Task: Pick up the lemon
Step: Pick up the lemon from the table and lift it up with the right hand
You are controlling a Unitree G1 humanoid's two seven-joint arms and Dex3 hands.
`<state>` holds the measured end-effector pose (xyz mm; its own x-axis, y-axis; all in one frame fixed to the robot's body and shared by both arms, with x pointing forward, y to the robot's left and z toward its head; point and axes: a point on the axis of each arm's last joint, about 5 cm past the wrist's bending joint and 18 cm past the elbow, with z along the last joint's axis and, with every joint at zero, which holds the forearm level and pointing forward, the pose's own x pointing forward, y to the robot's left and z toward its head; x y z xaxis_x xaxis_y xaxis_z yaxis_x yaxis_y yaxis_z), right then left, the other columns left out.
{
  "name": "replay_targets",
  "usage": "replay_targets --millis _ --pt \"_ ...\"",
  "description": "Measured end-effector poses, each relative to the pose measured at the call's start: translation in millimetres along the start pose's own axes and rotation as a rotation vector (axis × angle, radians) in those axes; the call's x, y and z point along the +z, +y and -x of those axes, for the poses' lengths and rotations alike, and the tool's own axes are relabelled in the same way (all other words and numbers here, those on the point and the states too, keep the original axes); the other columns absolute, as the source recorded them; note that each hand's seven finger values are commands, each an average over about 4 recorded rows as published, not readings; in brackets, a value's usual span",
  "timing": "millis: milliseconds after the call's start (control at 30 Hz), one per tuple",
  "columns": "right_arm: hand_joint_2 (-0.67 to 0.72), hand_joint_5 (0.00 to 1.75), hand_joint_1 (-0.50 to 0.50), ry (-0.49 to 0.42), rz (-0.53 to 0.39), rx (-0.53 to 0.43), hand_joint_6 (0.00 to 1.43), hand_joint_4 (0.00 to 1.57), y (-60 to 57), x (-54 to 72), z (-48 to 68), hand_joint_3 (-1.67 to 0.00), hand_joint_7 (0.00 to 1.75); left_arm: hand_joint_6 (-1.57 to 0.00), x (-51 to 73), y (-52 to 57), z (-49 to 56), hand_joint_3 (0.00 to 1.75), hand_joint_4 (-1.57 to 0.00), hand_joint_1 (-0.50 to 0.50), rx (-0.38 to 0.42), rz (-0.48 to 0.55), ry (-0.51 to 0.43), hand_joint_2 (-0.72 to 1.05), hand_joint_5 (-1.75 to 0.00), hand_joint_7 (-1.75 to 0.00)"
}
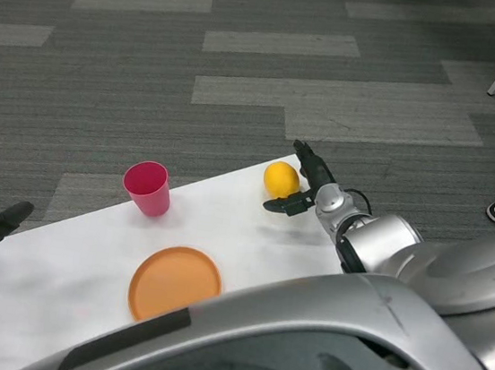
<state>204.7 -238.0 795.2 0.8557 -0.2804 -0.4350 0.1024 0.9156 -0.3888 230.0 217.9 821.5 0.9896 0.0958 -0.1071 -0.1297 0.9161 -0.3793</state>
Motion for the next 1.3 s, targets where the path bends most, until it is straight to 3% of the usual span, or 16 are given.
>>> replay_targets --millis 133,267,600,1100,1300 --pt "-0.16 0.29 -0.29 0.014 0.001 0.0 0.0 0.0 0.4 4.4 -2.9 -0.4 0.0 0.0 0.0 0.0 0.0 0.09 0.0 0.5 0.0 0.0 0.0 1.05 0.0 0.0" --pt "-0.16 0.39 -0.33 0.032 0.004 0.001 0.0 0.0 0.8 5.9 -4.1 -0.4 0.0 0.0 0.0 0.0 0.0 0.09 0.0 0.5 0.0 0.0 0.0 1.05 0.0 0.0" --pt "-0.29 0.39 -0.33 0.05 0.043 -0.004 0.0 0.0 3.5 14.9 -9.1 -0.4 0.0 0.0 0.0 0.1 0.1 0.09 -0.03 0.5 0.0 0.0 0.0 1.05 0.0 0.0" --pt "-0.54 0.9 -0.38 0.131 0.165 0.024 0.0 0.0 10.9 13.0 -8.8 -0.77 0.0 0.0 -0.1 0.1 0.1 0.09 -0.04 0.5 0.001 0.0 0.0 1.05 0.0 0.0" --pt "-0.54 1.07 -0.38 0.14 0.209 0.039 0.0 0.0 12.3 12.6 -8.6 -0.83 0.0 0.0 0.0 0.1 0.1 0.09 -0.04 0.5 0.001 0.0 0.0 1.05 0.0 0.0"
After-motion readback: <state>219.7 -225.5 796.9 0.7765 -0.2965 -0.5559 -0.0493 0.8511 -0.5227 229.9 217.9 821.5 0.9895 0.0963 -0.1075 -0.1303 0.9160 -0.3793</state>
